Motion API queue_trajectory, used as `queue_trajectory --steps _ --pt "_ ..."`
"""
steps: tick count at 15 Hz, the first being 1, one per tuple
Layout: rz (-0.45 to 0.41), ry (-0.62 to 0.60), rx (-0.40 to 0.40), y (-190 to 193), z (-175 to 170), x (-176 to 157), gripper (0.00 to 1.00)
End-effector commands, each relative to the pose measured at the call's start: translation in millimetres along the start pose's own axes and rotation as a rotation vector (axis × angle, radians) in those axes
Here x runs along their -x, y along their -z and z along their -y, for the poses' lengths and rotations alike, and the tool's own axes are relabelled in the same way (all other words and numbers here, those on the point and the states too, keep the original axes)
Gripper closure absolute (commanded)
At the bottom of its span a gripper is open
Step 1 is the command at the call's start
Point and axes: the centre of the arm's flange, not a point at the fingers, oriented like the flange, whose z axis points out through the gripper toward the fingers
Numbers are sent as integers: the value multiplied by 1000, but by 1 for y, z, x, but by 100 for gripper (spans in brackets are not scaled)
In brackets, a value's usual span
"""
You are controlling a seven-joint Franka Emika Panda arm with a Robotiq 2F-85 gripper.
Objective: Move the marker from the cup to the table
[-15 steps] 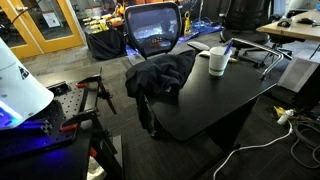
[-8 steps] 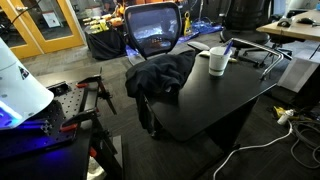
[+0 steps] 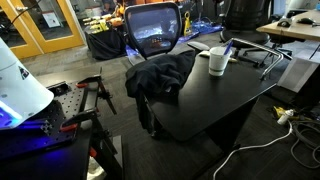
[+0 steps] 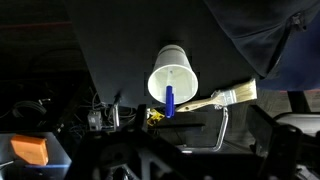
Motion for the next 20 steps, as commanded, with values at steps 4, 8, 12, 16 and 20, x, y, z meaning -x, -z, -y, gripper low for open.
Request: queue_trajectory --steps 4,8,12,16,20 --pt "10 -9 -2 -3 -1 -2 0" --pt "39 -60 20 -28 -2 -16 0" --pt "52 -89 42 -51 -4 -24 0" --pt "77 -113 54 -72 -6 -29 0" --pt "77 -93 55 -93 -3 -33 0"
